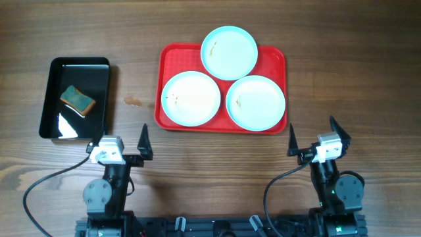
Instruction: Clean dirty plates on tray and stack at the side
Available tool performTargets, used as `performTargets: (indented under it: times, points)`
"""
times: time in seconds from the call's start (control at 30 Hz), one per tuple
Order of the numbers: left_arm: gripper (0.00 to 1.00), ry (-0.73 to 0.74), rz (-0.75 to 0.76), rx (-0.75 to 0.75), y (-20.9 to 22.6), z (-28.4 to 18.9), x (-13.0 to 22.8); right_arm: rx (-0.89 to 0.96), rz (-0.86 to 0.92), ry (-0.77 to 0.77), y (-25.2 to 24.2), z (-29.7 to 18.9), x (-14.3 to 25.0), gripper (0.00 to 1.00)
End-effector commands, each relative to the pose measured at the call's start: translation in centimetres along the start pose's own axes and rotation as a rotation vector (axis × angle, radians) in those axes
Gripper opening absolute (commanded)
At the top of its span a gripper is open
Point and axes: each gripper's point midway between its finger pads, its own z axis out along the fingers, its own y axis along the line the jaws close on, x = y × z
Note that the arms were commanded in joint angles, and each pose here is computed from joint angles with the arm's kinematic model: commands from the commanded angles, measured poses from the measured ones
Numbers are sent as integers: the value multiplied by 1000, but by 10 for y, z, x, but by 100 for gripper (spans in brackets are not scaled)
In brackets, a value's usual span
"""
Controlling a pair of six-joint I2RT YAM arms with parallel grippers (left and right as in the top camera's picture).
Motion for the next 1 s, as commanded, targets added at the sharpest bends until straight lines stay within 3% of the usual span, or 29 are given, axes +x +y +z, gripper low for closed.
performTargets:
  times: [0.0, 0.13, 0.43, 0.73, 0.87, 0.97]
  points:
    - [100, 42, -143, 421, -71, -15, -1, 18, 2, -11, -4, -1, -2, 100]
    - [100, 164, -263, 830, -129, -58, 2, 18, 3, -11, -4, -1, -2, 100]
    - [100, 10, -249, 970, -144, -80, -44, 18, 3, -11, -4, -1, -2, 100]
    - [100, -74, -206, 831, -131, -63, -79, 18, 3, -11, -4, -1, -2, 100]
    - [100, 11, -157, 675, -115, -38, -84, 18, 3, -11, -4, -1, -2, 100]
    - [100, 154, -118, 457, -87, -9, -87, 18, 3, -11, -4, -1, -2, 100]
